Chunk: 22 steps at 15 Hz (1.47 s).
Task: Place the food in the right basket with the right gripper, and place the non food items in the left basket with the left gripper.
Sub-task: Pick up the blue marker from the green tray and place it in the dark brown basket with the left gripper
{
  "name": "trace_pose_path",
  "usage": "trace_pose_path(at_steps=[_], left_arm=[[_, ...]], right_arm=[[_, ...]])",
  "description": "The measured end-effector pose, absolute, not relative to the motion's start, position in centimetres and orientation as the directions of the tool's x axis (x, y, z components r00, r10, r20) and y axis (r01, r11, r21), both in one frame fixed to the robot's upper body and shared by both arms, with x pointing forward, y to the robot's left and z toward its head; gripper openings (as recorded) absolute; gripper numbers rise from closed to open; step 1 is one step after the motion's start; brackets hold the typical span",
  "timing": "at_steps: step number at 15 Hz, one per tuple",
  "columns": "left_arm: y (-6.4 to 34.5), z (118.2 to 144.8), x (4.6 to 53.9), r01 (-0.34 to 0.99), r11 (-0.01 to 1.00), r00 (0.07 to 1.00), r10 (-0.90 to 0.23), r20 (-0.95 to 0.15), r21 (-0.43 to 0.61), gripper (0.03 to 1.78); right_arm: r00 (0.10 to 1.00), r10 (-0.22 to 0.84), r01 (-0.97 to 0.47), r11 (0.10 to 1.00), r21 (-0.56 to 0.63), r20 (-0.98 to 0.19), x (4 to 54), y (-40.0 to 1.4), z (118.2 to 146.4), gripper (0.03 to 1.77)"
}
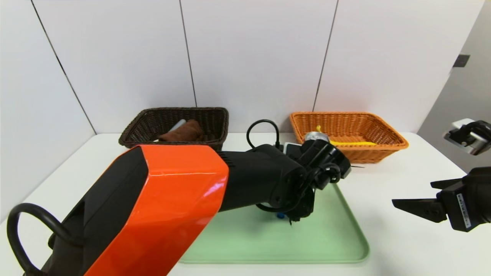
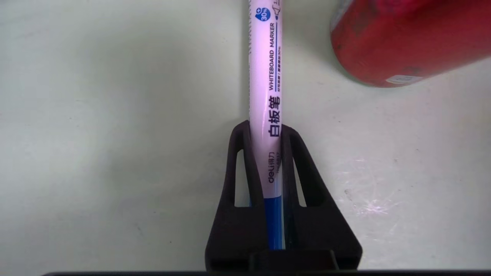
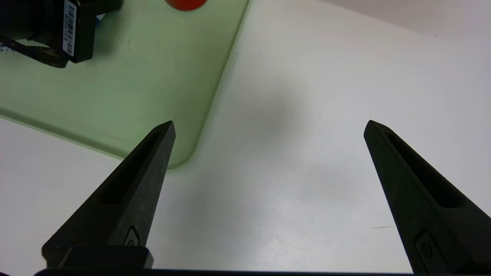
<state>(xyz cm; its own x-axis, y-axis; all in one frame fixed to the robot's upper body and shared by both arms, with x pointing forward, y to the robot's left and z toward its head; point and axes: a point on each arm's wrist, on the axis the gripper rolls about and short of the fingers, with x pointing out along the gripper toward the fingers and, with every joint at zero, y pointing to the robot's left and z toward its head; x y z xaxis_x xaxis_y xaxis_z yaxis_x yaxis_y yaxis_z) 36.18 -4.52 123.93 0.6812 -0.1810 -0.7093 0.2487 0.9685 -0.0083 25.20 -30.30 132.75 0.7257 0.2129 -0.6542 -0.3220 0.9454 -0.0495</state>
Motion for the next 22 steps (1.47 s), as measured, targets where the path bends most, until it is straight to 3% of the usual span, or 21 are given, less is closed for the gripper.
trace_pose_path(at_steps=[3, 10, 14, 22], left_arm=[[-3.1, 125.8, 36.4, 0.22, 0.976, 0.697, -0.155, -0.7, 0.003, 0.17], [4.0, 135.5, 35.2, 0.163, 0.986, 0.744, -0.151, -0.65, -0.041, 0.17], [8.9, 139.0, 36.3, 0.226, 0.974, 0.75, -0.181, -0.636, -0.011, 0.17], [15.4, 140.5, 41.1, 0.451, 0.84, 0.788, -0.216, -0.577, 0.302, 0.17]], right_arm=[[0.729, 0.208, -0.315, 0.948, -0.049, -0.652, 25.2, -30.4, 132.8, 1.7], [0.742, 0.206, -0.307, 0.95, -0.05, -0.638, 25.0, -30.6, 133.2, 1.7], [0.747, 0.21, -0.309, 0.95, -0.05, -0.631, 24.9, -30.6, 133.3, 1.7], [0.75, 0.211, -0.309, 0.95, -0.051, -0.627, 24.6, -30.6, 133.3, 1.7]])
